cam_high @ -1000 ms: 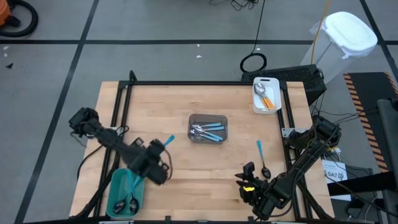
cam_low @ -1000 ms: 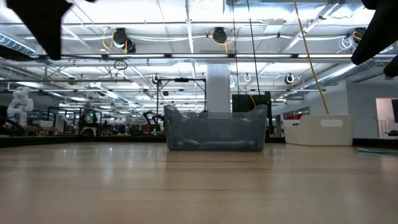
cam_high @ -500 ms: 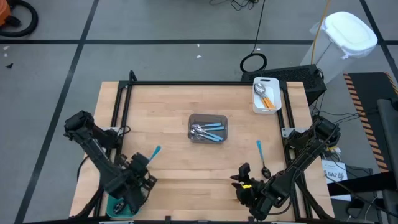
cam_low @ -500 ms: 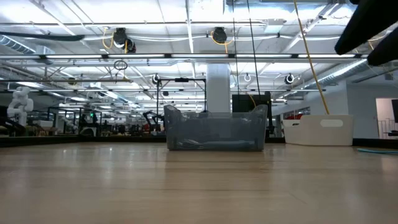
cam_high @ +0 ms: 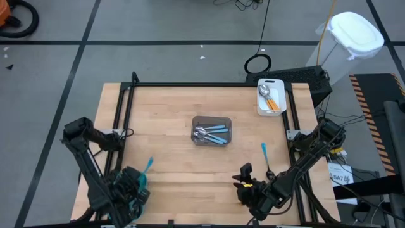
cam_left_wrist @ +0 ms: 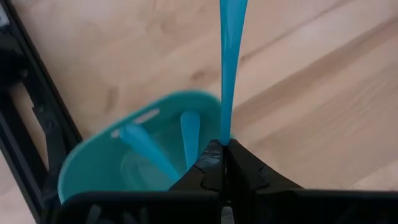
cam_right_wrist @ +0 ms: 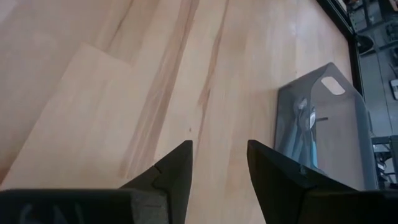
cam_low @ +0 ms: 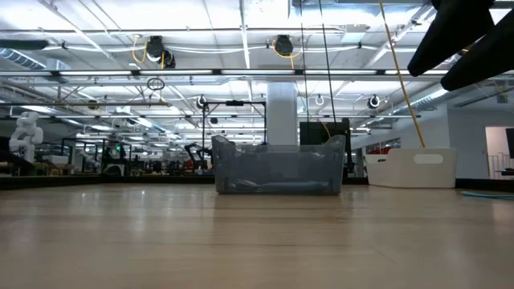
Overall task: Sort silverware by color (type)
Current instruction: Put the left dark blue spoon into the blue bin
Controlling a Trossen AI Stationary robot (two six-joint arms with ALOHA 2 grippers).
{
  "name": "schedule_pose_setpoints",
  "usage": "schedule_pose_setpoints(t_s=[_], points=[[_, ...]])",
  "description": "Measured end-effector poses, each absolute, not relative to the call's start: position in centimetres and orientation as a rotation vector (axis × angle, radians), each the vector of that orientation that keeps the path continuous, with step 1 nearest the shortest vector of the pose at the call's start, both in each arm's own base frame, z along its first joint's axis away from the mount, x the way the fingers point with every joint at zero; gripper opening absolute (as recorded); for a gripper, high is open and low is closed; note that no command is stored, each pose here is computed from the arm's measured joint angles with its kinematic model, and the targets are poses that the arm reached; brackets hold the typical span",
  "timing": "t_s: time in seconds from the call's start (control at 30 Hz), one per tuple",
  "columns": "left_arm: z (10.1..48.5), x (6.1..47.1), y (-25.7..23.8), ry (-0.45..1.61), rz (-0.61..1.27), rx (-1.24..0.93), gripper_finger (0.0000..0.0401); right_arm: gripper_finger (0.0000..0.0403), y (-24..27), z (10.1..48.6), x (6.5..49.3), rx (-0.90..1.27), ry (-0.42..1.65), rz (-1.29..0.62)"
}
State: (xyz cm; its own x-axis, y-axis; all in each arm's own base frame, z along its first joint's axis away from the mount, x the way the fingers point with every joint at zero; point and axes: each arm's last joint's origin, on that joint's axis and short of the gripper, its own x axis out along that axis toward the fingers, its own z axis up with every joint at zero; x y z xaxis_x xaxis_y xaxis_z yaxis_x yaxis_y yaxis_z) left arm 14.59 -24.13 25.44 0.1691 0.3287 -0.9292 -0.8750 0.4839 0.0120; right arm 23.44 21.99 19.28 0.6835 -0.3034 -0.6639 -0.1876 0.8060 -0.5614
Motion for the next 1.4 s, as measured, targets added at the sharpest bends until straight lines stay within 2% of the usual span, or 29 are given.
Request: schedule_pose_setpoints(t_s=[0.53, 1.03, 1.4], points=[[21.0, 13.9, -27.8, 1.138, 0.944, -0.571, 0.0005, 0.0146, 22.2, 19.3, 23.5, -0.542, 0.836, -0.068], [22.4, 12.3, -29.7, 1.195, 0.862, -0.615, 0.0005, 0.0146, 22.4, 19.1, 23.4, -0.433, 0.866, -0.051], [19.9, 12.3, -30.7, 1.243, 0.931, -0.549, 0.0005, 0.0146, 22.4, 19.1, 23.4, -0.433, 0.867, -0.051]])
